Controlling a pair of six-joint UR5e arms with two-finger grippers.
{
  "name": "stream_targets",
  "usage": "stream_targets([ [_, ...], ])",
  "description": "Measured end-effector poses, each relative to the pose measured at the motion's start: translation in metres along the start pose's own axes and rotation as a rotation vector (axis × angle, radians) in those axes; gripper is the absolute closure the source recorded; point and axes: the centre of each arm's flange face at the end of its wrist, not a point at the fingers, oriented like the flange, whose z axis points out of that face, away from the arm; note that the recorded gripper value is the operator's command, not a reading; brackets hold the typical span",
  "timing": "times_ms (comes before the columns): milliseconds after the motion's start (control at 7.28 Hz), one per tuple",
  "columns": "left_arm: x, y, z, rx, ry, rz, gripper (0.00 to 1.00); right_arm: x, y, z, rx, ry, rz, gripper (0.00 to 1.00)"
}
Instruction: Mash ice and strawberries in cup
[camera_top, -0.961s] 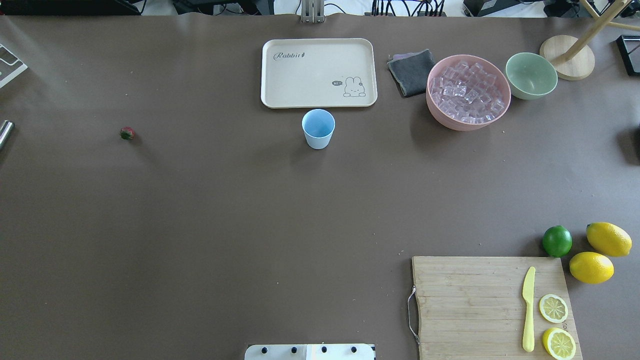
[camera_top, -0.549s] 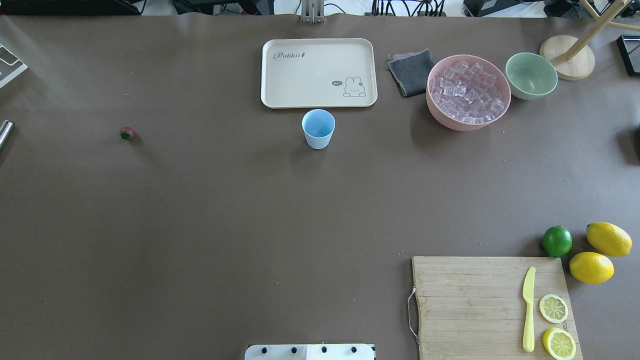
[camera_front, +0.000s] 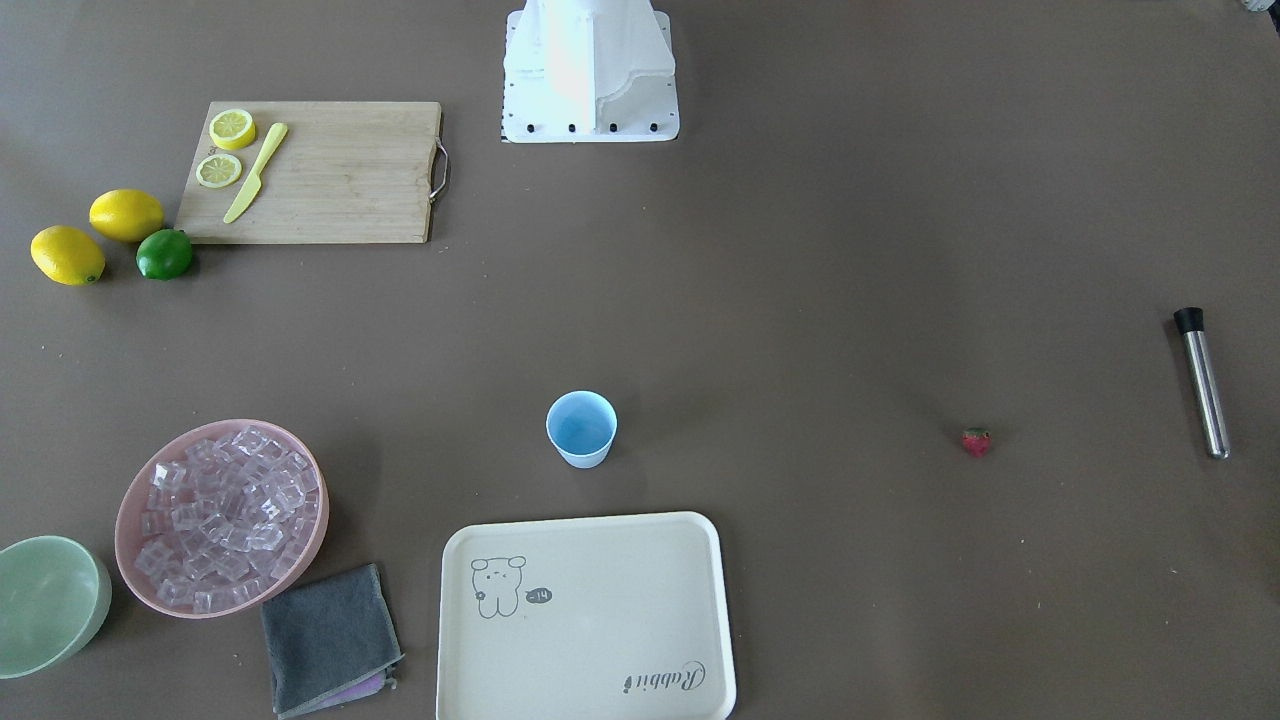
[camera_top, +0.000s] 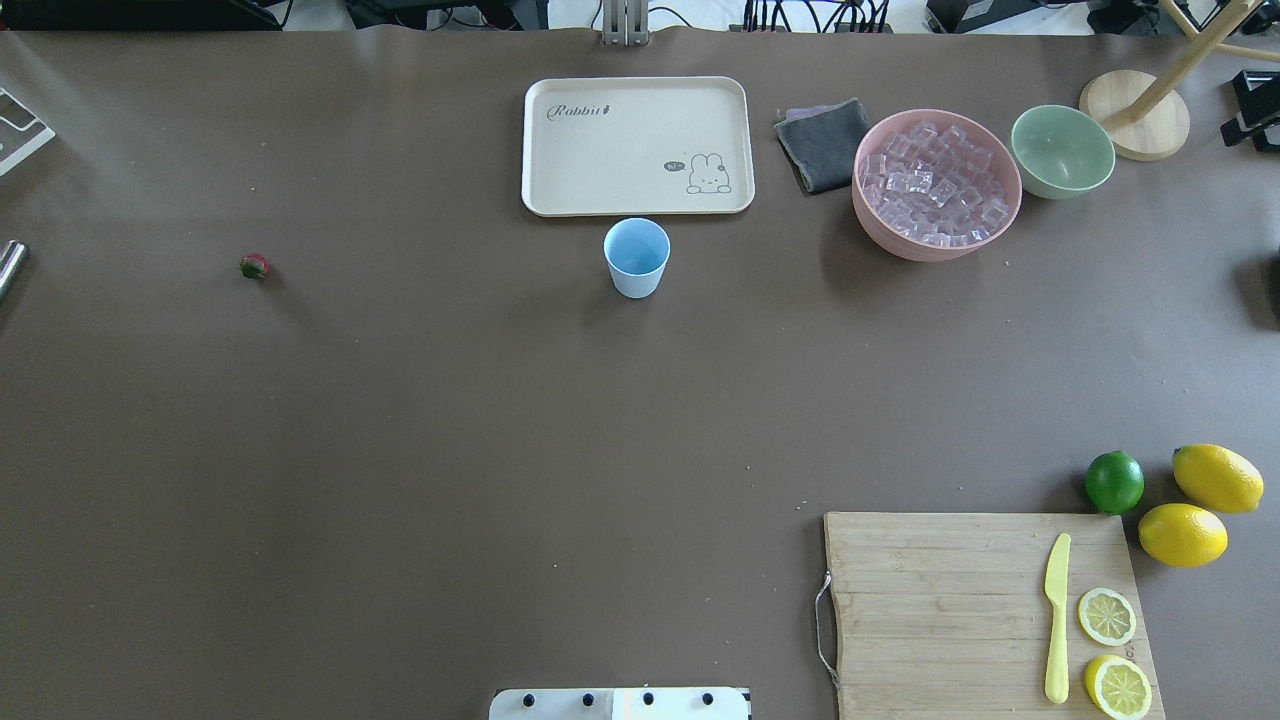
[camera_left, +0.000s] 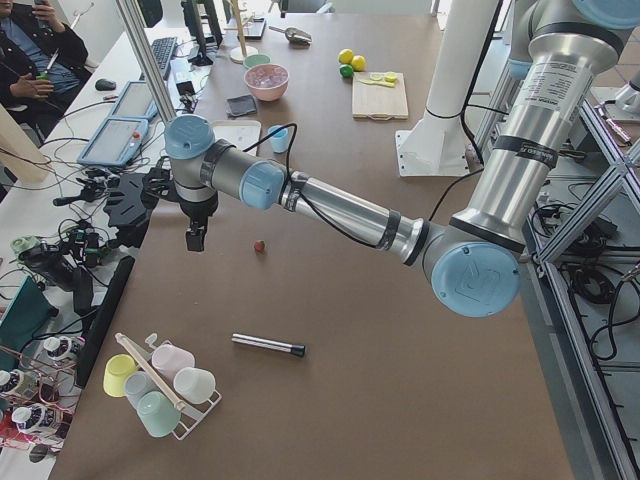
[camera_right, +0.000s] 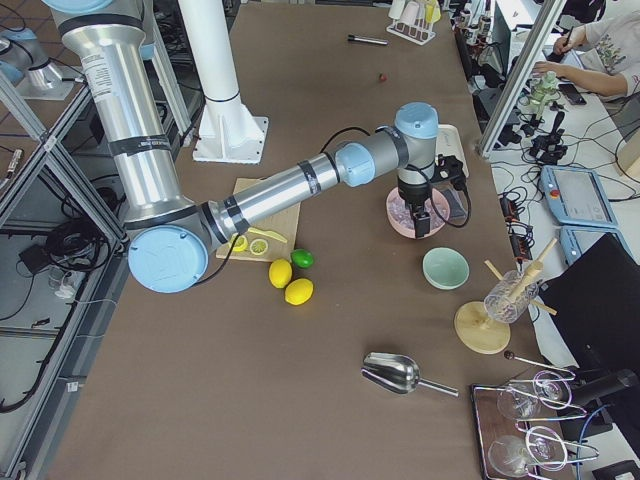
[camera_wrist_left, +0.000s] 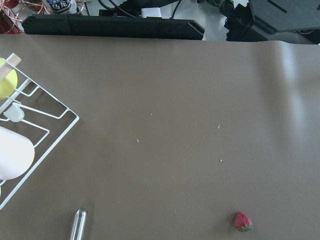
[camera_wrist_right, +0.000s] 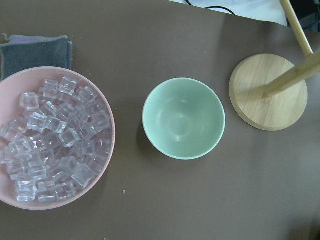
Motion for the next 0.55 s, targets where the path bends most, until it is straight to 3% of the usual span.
stream_targets([
  [549,-0.001,-0.001,0.001,0.000,-0.005,-0.001,0.02,-0.116,-0.050,0.047,0.017,0.055,-0.185,0.00],
])
